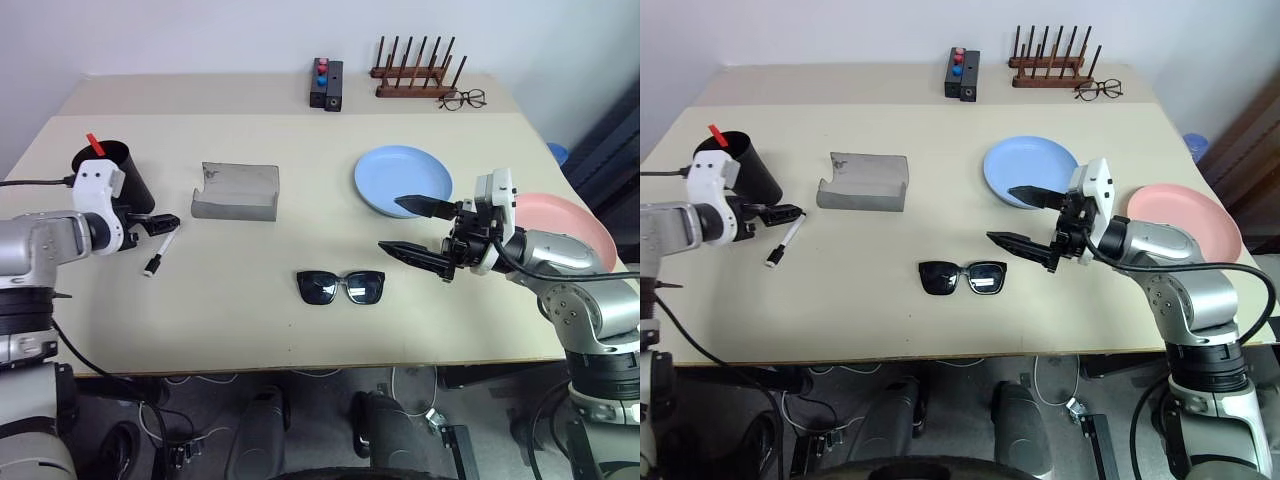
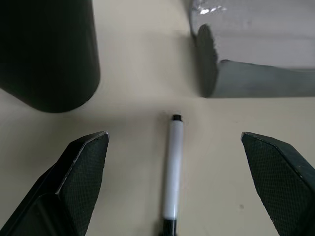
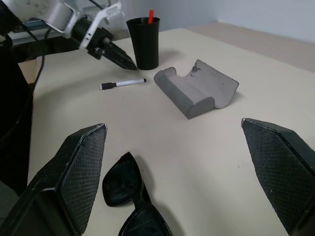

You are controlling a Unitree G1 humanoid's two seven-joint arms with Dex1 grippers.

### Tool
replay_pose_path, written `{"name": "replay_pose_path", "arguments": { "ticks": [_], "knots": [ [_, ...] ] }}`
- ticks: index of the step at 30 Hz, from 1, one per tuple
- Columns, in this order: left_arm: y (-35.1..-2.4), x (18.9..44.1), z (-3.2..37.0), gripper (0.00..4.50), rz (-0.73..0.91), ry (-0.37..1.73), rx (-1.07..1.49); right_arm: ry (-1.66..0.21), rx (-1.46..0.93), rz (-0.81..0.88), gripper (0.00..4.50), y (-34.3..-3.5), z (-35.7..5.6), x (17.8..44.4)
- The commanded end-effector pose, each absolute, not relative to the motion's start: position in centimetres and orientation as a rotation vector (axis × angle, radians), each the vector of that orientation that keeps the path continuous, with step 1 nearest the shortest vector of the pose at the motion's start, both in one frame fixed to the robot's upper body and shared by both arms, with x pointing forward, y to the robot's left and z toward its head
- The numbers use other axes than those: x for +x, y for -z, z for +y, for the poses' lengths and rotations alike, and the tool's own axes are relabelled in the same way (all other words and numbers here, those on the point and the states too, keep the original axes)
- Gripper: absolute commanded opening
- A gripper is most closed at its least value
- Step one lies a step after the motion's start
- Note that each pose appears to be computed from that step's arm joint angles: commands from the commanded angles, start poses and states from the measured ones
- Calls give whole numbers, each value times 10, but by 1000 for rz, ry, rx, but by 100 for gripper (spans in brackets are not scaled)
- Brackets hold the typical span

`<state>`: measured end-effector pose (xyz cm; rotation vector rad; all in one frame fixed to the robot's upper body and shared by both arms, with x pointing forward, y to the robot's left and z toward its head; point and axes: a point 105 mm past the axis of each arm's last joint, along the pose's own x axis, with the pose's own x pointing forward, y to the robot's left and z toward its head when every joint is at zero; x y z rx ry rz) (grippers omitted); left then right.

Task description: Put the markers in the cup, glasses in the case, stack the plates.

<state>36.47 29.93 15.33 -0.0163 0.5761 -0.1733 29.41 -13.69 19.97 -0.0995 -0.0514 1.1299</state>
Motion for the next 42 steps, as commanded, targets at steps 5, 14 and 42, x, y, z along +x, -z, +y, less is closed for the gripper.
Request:
{"name": "replay_pose_path", "arguments": {
  "ticks": [5, 14, 42],
  "knots": [
    [-147, 377, 293, 445, 595, 188, 21, -1115, -117, -116, 450, -213, -136, 288],
    [-151, 379, 282, 445, 739, 241, 29, -1099, -119, -125, 450, -213, -134, 290],
    [-148, 369, 292, 53, 921, 274, 80, -1067, -129, -131, 450, -212, -134, 291]
  ]
}}
